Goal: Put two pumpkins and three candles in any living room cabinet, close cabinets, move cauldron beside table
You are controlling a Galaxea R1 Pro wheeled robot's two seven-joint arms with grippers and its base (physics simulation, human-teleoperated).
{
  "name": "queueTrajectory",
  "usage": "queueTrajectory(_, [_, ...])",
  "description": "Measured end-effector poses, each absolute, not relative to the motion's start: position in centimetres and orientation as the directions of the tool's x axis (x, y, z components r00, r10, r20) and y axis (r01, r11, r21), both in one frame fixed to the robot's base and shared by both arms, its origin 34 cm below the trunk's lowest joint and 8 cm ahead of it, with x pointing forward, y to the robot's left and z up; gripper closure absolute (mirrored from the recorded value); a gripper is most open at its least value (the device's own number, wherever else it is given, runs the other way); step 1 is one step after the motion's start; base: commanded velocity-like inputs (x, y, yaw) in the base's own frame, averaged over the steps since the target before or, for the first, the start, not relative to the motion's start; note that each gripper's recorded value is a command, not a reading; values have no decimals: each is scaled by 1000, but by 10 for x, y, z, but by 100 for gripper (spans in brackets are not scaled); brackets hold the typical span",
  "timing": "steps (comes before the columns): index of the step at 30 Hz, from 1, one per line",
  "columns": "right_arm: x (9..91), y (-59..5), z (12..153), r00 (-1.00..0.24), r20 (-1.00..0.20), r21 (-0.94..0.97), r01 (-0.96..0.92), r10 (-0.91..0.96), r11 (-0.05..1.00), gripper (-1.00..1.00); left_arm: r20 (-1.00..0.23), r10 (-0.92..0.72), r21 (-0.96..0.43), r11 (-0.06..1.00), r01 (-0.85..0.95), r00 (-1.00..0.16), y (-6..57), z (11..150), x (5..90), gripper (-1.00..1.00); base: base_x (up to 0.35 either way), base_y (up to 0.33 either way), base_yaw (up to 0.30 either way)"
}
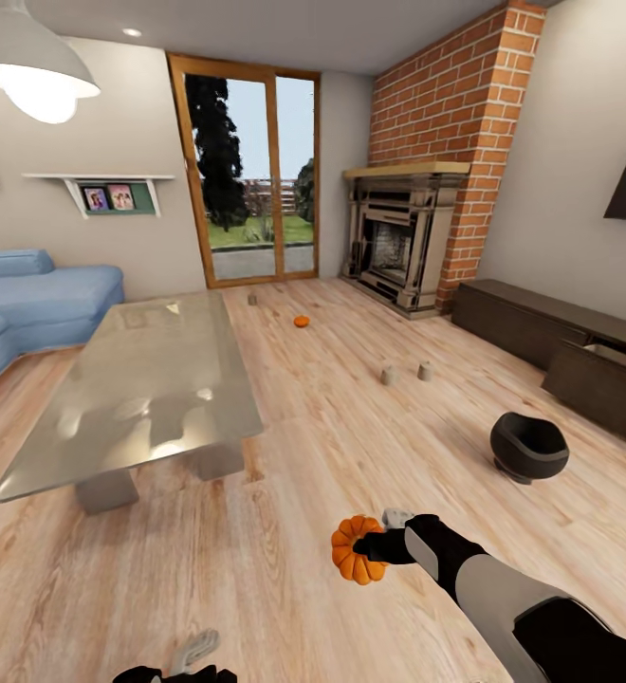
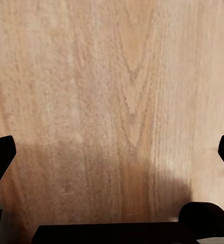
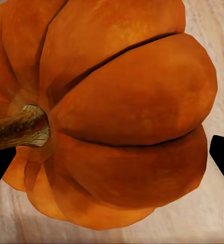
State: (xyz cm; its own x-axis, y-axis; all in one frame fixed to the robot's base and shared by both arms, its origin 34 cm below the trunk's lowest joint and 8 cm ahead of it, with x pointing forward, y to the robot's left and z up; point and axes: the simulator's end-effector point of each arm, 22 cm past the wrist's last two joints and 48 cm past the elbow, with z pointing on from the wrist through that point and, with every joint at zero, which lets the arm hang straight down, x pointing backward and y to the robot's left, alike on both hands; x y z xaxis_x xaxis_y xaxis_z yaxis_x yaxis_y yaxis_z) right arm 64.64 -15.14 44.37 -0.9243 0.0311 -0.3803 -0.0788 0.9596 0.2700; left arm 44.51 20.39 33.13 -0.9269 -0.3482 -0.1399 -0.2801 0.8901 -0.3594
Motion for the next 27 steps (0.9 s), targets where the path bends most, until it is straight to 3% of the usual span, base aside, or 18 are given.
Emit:
queueTrajectory(19, [652, -152, 458, -913, -406, 266, -86, 31, 960, 100, -144, -345, -366, 889, -274, -928, 197, 335, 443, -100, 0, -3, -125])
queueTrajectory(27, [653, -153, 463, -910, -414, 264, -90, 29, 960, 100, -145, -345, -367, 889, -274, -927, 197, 336, 443, -100, 85, -175, -65])
